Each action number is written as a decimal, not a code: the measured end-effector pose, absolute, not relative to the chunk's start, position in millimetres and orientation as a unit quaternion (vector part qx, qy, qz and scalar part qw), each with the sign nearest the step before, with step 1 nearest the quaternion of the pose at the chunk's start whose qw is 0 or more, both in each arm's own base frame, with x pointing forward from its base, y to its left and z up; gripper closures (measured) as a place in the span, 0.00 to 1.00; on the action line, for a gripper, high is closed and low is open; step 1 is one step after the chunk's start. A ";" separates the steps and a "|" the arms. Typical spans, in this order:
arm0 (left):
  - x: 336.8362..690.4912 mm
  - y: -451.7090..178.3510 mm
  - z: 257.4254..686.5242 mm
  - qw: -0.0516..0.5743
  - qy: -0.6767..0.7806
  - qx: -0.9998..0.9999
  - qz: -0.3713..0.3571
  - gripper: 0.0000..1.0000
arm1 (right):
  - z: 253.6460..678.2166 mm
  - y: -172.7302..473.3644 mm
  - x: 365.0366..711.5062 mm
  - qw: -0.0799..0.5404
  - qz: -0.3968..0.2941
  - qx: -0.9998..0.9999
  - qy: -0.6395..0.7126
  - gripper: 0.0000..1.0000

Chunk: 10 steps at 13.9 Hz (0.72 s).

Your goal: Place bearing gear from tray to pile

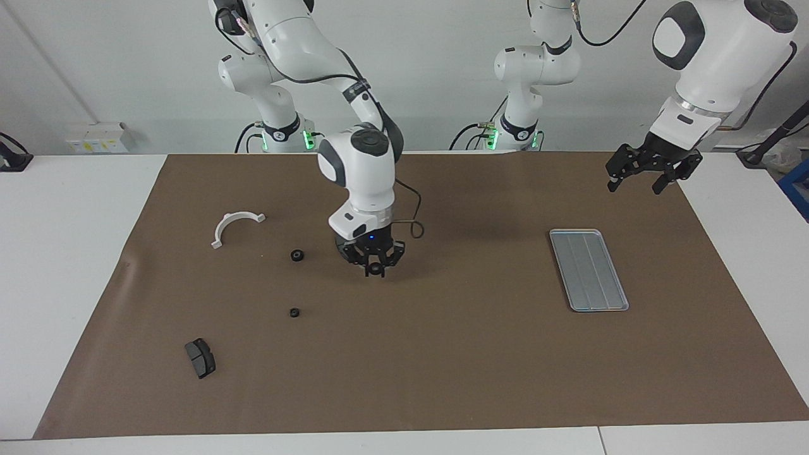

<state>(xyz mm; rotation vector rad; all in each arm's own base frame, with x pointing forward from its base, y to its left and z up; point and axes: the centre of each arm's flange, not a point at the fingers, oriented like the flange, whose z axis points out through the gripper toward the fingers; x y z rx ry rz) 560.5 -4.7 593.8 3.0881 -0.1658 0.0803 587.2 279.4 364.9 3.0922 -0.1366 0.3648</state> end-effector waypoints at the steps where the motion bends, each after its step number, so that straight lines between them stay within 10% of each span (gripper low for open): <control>1: 560.5 -4.7 593.8 0.024 -0.054 0.998 0.026 0.00 | 371.3 252.6 588.7 0.017 0.116 0.992 -0.040 0.66; 10: 560.5 -4.7 593.8 0.024 -0.054 0.998 0.026 0.00 | 330.0 70.7 581.0 0.045 0.099 0.994 0.023 0.66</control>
